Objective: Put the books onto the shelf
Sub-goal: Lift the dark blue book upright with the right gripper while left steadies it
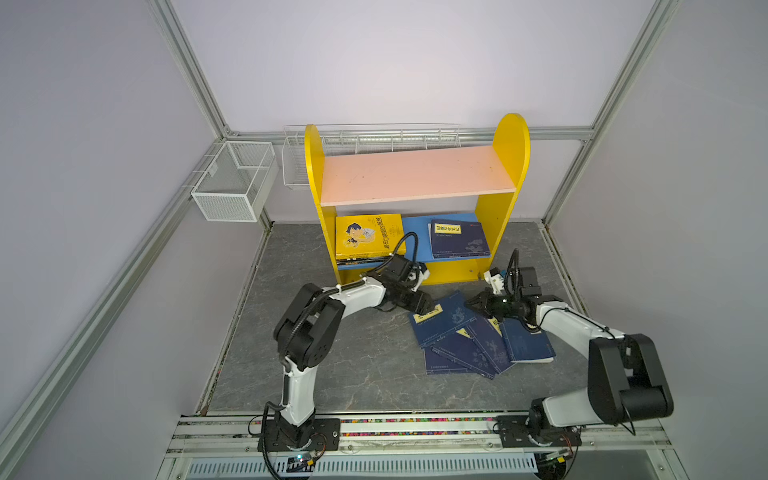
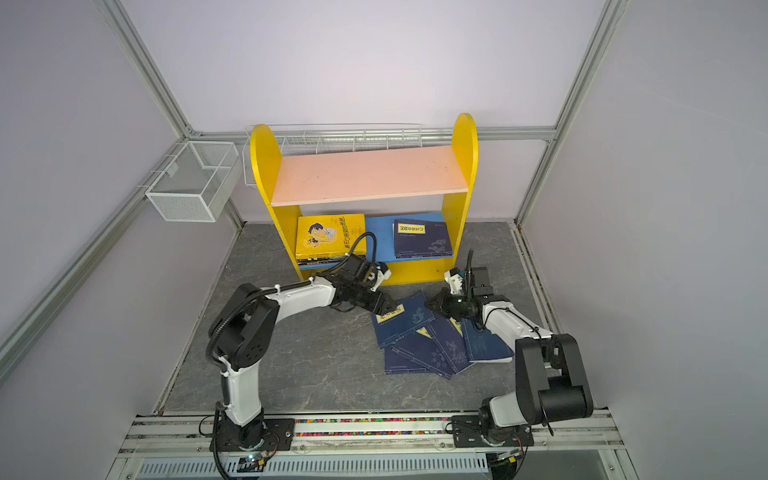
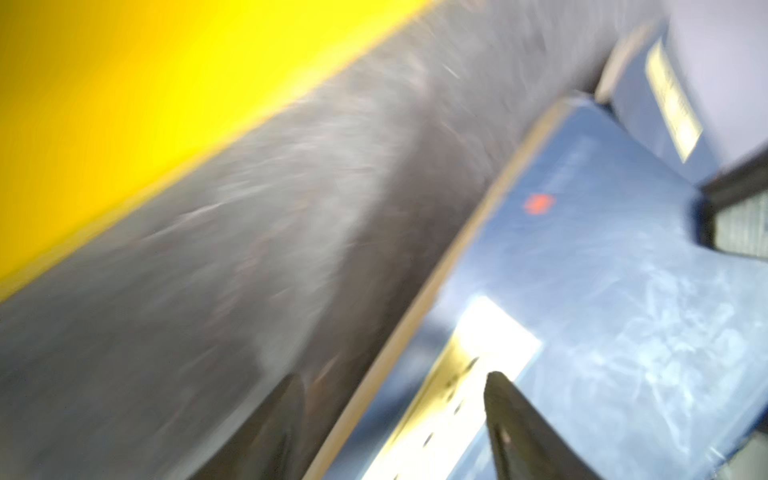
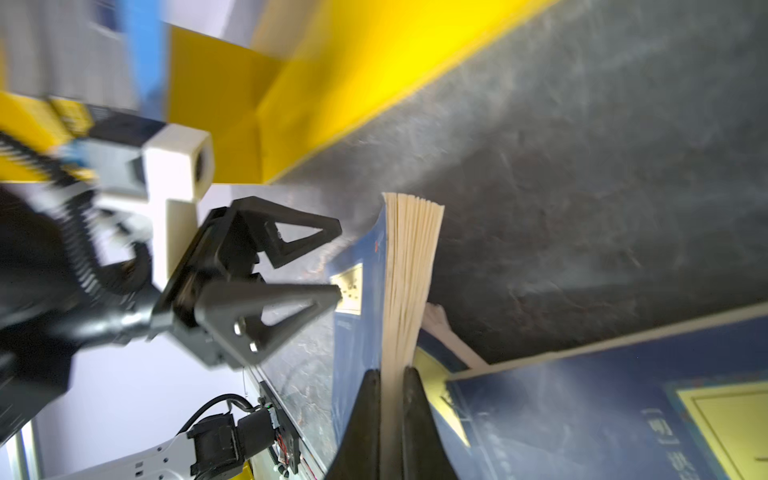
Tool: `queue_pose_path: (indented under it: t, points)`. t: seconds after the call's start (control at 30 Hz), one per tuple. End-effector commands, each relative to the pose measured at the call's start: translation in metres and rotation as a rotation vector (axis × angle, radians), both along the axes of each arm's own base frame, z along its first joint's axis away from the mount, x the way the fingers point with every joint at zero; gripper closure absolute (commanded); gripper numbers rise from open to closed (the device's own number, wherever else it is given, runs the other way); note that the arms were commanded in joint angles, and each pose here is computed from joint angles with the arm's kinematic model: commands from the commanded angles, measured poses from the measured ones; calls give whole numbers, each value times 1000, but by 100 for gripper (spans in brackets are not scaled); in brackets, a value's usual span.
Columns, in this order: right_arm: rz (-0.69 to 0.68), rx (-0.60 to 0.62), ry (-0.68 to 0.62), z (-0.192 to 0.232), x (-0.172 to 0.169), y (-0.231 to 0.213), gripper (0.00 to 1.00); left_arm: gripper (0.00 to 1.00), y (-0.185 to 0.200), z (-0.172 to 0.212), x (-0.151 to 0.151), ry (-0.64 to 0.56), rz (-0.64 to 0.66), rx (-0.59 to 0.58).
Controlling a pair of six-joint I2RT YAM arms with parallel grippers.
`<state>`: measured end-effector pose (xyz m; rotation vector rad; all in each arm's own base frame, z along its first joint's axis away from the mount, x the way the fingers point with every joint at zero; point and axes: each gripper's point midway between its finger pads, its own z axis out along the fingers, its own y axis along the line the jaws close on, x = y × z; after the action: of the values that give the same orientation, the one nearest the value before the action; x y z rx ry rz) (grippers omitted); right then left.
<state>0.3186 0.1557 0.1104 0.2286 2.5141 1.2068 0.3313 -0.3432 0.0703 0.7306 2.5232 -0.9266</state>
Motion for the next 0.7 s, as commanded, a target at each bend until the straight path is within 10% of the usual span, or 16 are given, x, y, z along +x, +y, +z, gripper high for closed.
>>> queue_pose_path:
  t: [0.0, 0.67]
  points:
    - [20, 92, -127, 43, 12, 4, 94, 23, 17, 46, 9, 33, 73, -189]
    - [28, 251, -370, 133, 15, 9, 94, 2, 16, 84, -48, 176, -101, -477]
